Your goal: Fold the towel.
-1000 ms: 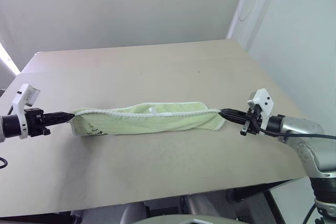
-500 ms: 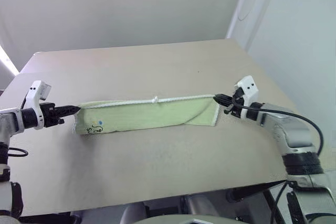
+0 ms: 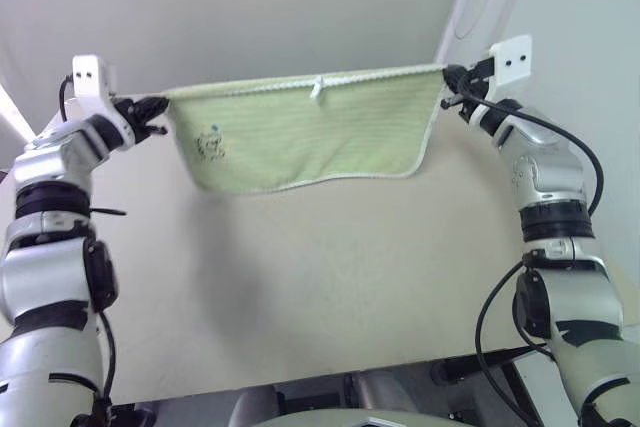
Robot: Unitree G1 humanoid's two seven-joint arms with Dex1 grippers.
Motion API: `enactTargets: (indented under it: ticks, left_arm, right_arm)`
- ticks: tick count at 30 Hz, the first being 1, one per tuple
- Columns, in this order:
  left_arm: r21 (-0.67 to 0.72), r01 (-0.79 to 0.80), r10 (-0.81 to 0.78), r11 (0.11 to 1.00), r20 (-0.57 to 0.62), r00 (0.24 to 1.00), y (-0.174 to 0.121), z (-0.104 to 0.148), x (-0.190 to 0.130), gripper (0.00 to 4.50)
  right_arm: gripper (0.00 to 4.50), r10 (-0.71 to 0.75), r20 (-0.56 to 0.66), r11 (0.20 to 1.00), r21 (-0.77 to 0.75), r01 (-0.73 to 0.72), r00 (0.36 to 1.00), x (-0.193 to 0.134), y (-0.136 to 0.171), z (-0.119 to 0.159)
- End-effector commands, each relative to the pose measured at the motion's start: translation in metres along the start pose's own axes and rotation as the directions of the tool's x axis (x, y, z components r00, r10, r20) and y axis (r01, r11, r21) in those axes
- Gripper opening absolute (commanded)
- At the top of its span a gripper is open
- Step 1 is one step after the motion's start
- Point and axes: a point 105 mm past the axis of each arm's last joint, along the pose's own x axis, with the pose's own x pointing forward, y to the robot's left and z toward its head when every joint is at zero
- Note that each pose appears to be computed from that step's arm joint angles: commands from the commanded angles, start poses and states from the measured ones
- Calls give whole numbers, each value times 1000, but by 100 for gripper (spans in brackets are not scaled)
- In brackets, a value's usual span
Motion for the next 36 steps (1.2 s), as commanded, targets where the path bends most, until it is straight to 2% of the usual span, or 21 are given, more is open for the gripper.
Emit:
enactTargets:
  ticks: [1, 3, 8, 12, 17, 25, 30, 36]
  left_arm:
    - [49, -54, 51, 997, 64, 997, 13, 28, -8, 7]
    - [99, -2, -2, 995, 43, 999, 9, 30, -9, 7]
    - [209, 201, -170, 957, -160, 972, 8, -6, -32, 7]
    - [184, 328, -267, 927, -293, 918, 12, -31, -61, 7]
    - [187, 422, -300, 887, -462, 835, 16, -59, -105, 7]
    - [173, 476, -314, 862, -556, 770, 4, -71, -152, 7]
    - [159, 454, -272, 877, -614, 741, 10, -80, -177, 7]
    - [133, 445, -242, 886, -685, 687, 16, -85, -209, 7]
  right_arm:
    - [0, -107, 92, 994, -24, 109, 990, -4, -34, 28]
    - [0, -55, 78, 998, -23, 57, 995, -6, -31, 26]
    - [0, 204, 11, 978, -35, -204, 979, -41, 4, 5]
    - [0, 348, -90, 937, -1, -349, 933, -80, 29, -13]
    - [0, 460, -169, 888, 67, -455, 872, -119, 52, -21]
    - [0, 568, -265, 823, 189, -535, 779, -170, 69, -26]
    - [0, 619, -348, 786, 273, -555, 704, -203, 80, -36]
    - [0, 647, -393, 762, 349, -545, 653, -234, 92, -40]
